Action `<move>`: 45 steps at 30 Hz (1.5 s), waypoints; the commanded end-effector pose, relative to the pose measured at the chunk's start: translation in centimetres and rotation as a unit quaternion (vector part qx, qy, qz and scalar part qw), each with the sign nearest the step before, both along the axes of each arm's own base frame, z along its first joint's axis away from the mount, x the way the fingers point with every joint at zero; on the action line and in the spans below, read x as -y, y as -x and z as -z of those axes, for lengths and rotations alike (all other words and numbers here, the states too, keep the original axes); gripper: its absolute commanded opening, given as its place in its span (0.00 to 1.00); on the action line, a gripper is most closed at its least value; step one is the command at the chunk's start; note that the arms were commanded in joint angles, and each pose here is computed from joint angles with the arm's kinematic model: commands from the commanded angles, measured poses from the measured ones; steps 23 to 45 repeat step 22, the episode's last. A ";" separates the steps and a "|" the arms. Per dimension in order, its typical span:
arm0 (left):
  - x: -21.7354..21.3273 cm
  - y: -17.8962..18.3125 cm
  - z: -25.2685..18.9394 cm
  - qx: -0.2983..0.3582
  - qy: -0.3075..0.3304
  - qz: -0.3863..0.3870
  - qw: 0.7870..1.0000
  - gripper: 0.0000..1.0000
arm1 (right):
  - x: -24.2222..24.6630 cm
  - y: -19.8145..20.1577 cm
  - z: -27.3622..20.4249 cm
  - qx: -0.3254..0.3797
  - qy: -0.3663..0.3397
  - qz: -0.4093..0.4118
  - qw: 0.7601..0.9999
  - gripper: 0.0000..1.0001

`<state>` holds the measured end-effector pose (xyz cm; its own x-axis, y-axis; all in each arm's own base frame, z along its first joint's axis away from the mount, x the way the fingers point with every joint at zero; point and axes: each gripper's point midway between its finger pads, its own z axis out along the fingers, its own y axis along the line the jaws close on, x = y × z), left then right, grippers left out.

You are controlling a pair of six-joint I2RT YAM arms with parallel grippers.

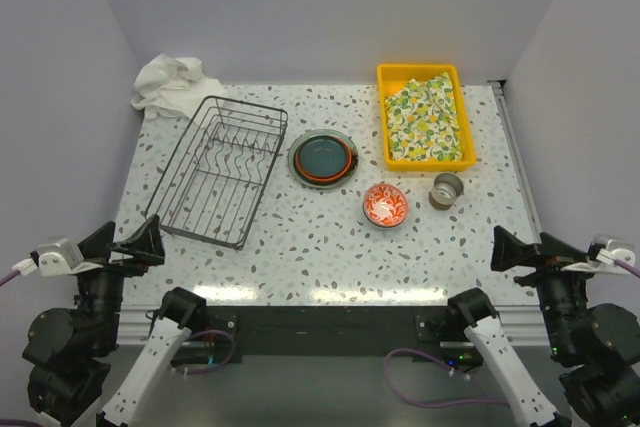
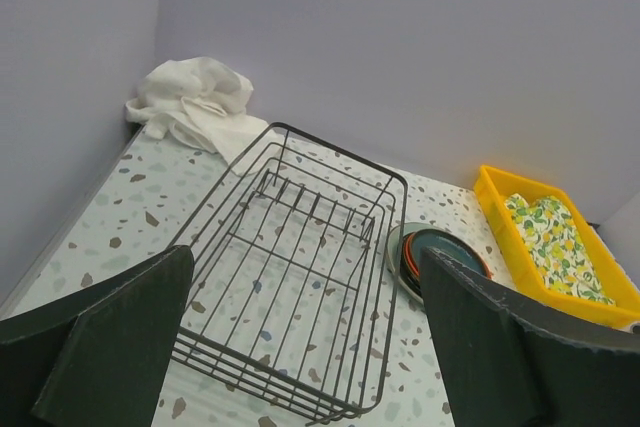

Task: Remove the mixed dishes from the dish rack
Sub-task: Reset both arms

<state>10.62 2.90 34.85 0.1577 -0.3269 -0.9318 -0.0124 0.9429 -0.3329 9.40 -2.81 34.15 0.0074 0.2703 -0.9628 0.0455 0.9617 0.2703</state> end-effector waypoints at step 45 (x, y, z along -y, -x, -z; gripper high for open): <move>-0.8 0.4 0.0 0.003 0.024 -0.018 1.000 1.00 | 0.4 -0.1 0.1 -0.017 0.006 0.009 1.000 0.98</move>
